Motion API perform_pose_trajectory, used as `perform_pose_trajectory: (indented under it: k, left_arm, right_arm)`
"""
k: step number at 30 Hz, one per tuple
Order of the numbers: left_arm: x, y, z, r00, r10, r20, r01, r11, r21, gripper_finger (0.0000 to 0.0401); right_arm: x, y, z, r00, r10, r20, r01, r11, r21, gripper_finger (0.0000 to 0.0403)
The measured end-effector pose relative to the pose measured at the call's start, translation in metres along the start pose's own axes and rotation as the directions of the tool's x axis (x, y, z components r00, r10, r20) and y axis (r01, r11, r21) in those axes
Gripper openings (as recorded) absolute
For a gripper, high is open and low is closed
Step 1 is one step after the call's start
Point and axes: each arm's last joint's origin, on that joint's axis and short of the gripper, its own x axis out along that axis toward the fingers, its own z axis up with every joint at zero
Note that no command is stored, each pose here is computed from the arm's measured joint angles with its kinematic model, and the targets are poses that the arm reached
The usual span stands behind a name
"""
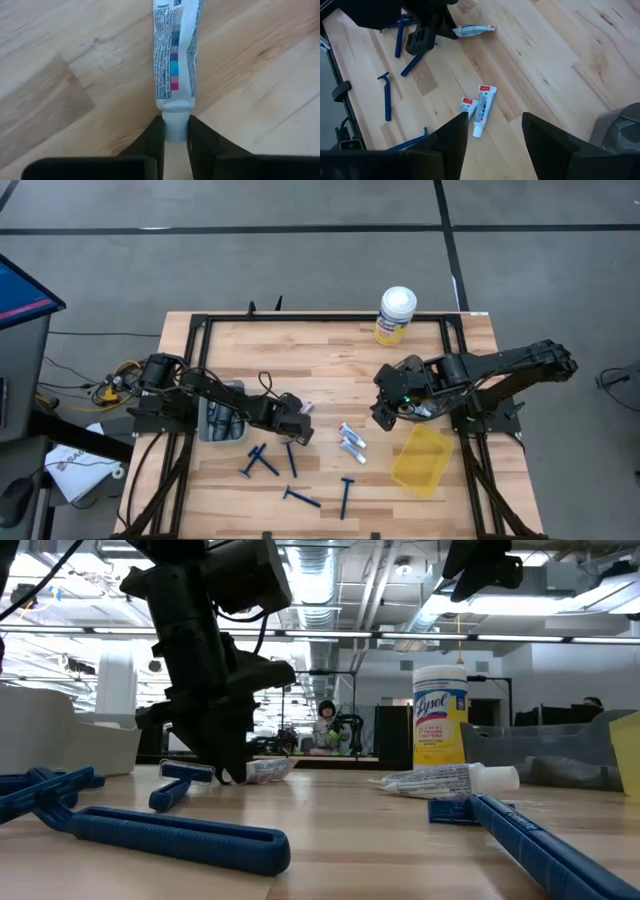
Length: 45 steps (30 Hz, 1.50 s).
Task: Pick & Place Travel size toiletries
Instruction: Put the white toothpaste into the black bin
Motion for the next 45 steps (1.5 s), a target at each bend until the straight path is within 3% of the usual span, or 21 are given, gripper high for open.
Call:
perform_pose_trajectory:
  k: [7, 14, 17, 22, 27, 30, 36, 38, 45]
  left_arm:
    - [-0.015, 0.001, 0.011, 0.998, -0.058, 0.024, 0.058, 0.998, -0.017, 0.0044]
    - [-0.063, 0.006, 0.036, 0.972, -0.195, 0.128, 0.192, 0.981, 0.034, 0.0044]
    - [-0.091, 0.008, 0.044, 0.939, -0.286, 0.190, 0.279, 0.958, 0.063, 0.0044]
    - [-0.140, 0.014, 0.052, 0.845, -0.477, 0.242, 0.459, 0.879, 0.131, 0.0044]
    - [-0.176, 0.018, 0.055, 0.722, -0.649, 0.241, 0.616, 0.761, 0.204, 0.0044]
    - [-0.188, 0.019, 0.055, 0.657, -0.724, 0.210, 0.683, 0.689, 0.241, 0.0044]
    - [-0.194, 0.015, 0.052, 0.581, -0.810, 0.080, 0.766, 0.577, 0.282, 0.0044]
    - [-0.193, 0.013, 0.052, 0.559, -0.828, 0.046, 0.786, 0.547, 0.286, 0.0046]
    - [-0.193, 0.013, 0.054, 0.546, -0.837, 0.042, 0.788, 0.530, 0.314, 0.0050]
  right_arm:
    - [0.000, 0.000, 0.001, 1.000, -0.011, 0.023, 0.010, 1.000, 0.021, 0.0177]
    - [0.000, 0.004, 0.006, 0.996, 0.012, 0.085, -0.018, 0.997, 0.071, 0.0177]
    - [-0.001, 0.009, 0.011, 0.988, 0.058, 0.145, -0.062, 0.998, 0.024, 0.0177]
    - [-0.008, 0.028, 0.021, 0.932, 0.213, 0.292, -0.151, 0.963, -0.222, 0.0177]
    - [-0.017, 0.041, 0.033, 0.846, 0.329, 0.420, -0.133, 0.893, -0.431, 0.0177]
    - [-0.019, 0.040, 0.040, 0.815, 0.345, 0.465, -0.087, 0.867, -0.491, 0.0177]
    - [-0.019, 0.034, 0.048, 0.803, 0.343, 0.487, -0.012, 0.827, -0.562, 0.0179]
    - [-0.018, 0.033, 0.049, 0.803, 0.367, 0.469, -0.022, 0.805, -0.592, 0.0186]
    - [-0.017, 0.031, 0.051, 0.798, 0.441, 0.410, -0.099, 0.768, -0.633, 0.0211]
